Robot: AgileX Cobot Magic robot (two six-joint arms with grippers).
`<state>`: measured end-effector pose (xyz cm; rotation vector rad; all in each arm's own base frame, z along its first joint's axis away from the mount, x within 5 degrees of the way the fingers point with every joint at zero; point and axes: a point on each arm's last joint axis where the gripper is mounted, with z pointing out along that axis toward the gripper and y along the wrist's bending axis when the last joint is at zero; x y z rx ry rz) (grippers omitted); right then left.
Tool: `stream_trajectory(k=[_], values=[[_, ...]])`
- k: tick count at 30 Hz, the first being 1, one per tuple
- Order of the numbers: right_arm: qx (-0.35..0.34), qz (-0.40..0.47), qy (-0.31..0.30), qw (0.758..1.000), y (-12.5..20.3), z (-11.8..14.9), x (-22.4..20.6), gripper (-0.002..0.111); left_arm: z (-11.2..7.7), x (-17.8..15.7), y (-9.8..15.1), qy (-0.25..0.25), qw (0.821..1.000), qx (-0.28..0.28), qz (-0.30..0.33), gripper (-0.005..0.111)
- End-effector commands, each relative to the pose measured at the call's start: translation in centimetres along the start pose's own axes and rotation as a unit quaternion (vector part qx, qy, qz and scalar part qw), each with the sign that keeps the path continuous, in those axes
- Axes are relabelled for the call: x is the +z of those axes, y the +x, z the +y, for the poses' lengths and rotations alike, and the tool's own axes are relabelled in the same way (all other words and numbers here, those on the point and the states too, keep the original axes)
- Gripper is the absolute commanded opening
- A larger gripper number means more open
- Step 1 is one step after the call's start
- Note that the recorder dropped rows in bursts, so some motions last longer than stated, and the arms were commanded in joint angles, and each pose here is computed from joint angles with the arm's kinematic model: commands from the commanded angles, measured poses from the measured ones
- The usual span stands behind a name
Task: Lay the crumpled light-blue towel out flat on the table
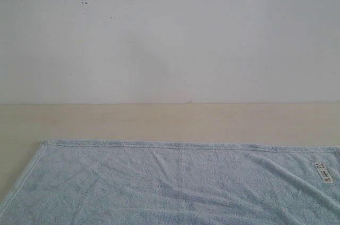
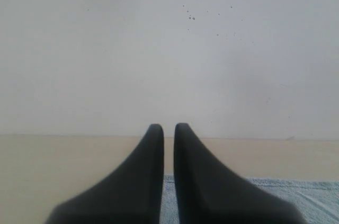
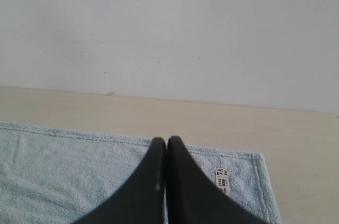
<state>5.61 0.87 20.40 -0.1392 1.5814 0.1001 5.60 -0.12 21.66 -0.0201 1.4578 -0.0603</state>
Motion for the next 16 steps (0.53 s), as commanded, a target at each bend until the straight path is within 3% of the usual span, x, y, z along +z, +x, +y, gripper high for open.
stream_trajectory(k=[1,16], values=[[0.001,-0.004,-0.001,1.000,-0.05,0.01,-0.03,0.000,-0.03,-0.02,0.13,0.003,1.000,-0.003,0.002,0.009],[0.005,-0.011,-0.001,1.000,-0.18,0.00,-0.03,0.000,-0.03,-0.02,0.13,0.003,1.000,-0.003,0.002,0.009]])
